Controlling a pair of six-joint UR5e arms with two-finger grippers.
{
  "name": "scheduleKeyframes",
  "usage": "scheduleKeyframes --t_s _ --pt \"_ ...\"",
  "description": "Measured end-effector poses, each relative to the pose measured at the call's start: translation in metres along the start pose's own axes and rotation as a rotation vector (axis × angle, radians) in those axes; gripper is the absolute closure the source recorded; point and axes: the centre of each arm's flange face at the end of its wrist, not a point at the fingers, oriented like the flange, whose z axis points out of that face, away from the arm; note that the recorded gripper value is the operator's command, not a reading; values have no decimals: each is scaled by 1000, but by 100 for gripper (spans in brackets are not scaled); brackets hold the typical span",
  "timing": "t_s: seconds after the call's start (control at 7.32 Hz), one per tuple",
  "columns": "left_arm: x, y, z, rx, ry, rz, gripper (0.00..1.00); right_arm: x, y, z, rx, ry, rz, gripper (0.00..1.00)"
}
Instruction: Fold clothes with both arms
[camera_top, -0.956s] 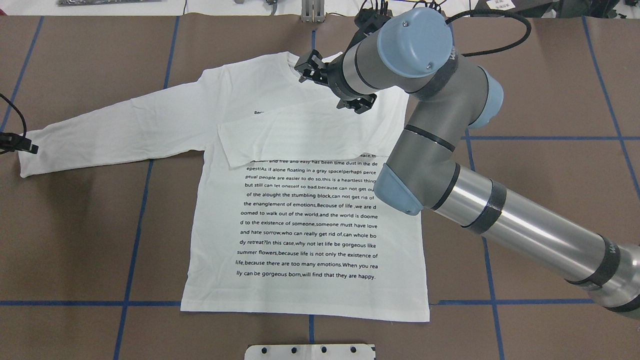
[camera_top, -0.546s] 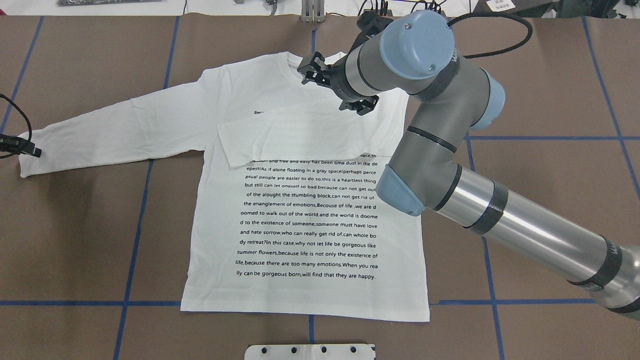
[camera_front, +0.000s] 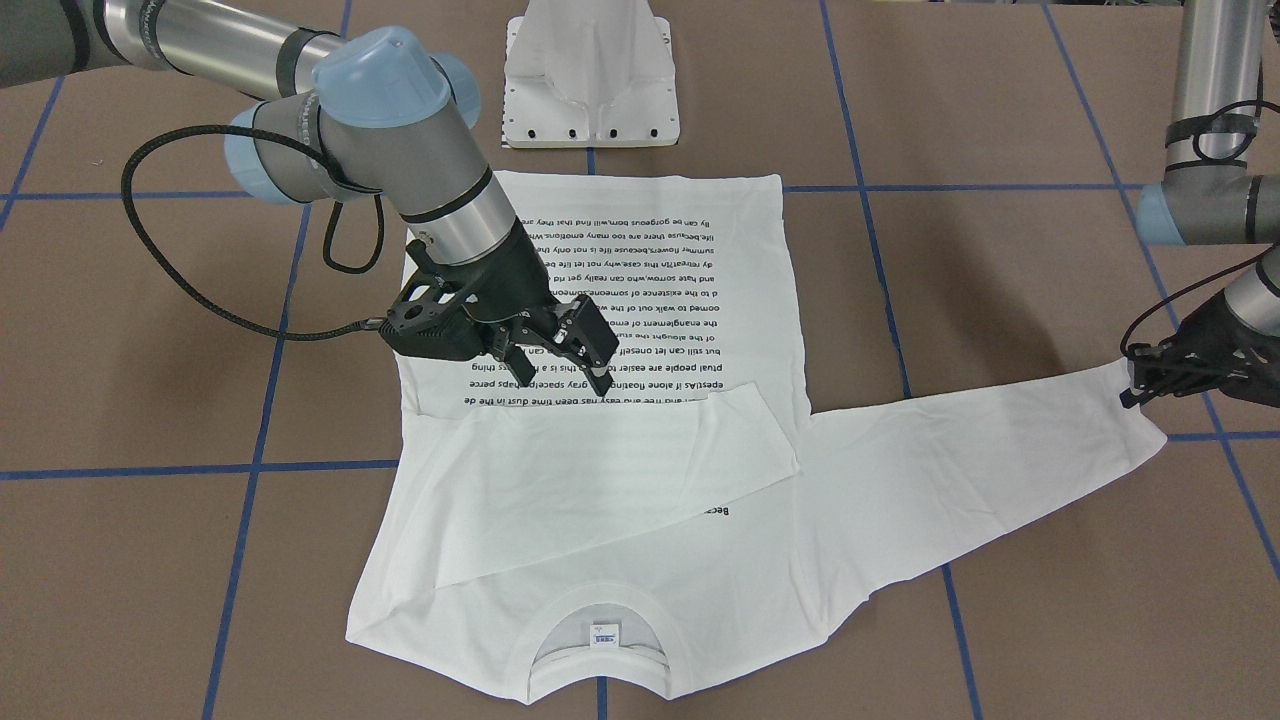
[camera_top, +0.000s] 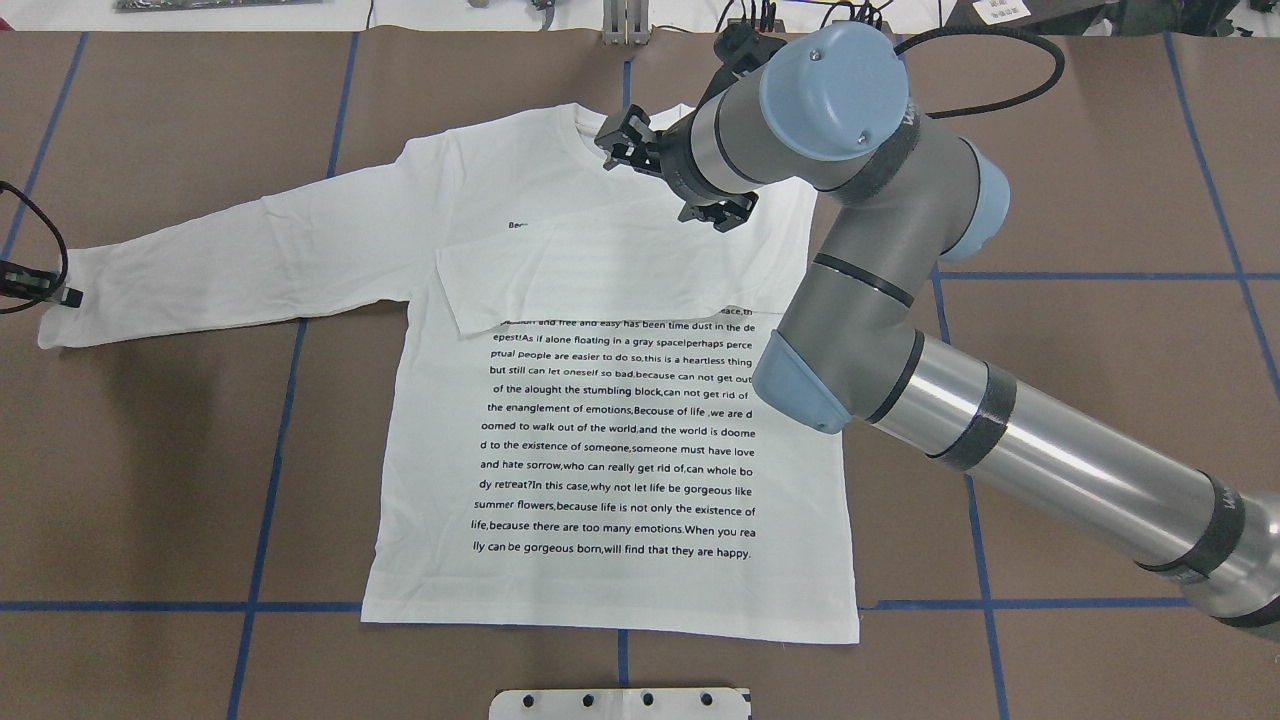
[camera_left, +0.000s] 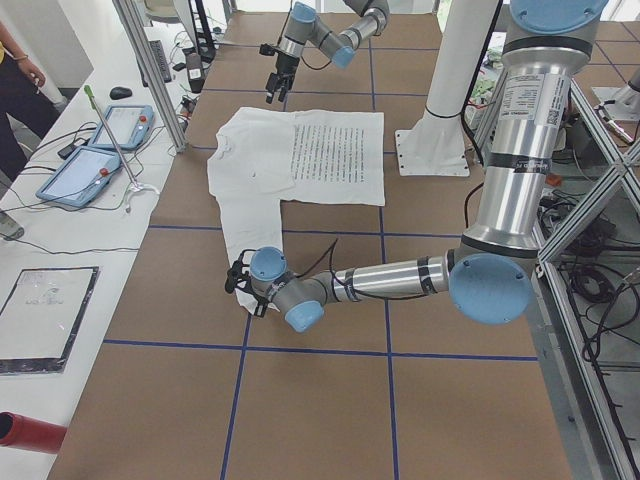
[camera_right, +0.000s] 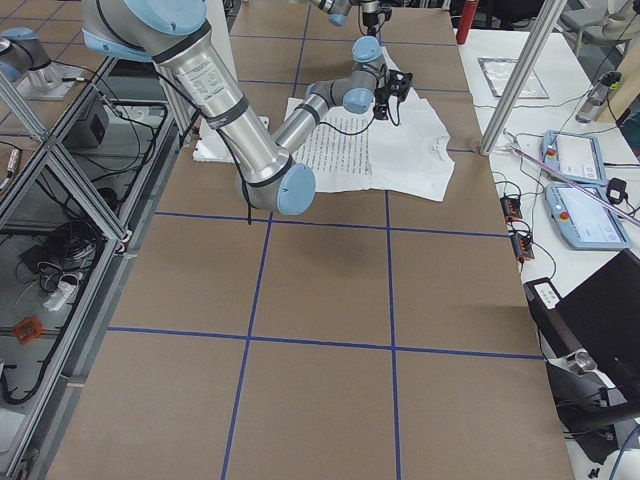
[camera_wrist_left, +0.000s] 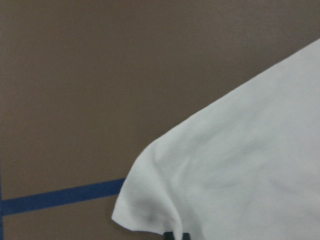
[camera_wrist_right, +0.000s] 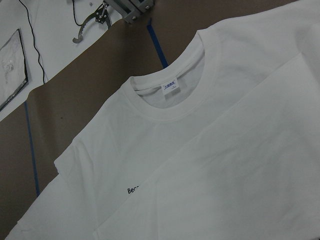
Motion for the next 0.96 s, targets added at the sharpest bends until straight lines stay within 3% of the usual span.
scheduleKeyframes --t_s 0.41,0.68,0.96 --pt "131 -51 -52 46 205 -133 100 58 -41 -24 -30 38 -70 1" --pt "277 -84 -47 30 335 -259 100 131 -102 -54 -55 96 -149 1" --pt "423 -107 -26 48 401 -370 100 196 -151 -79 -59 151 -211 1"
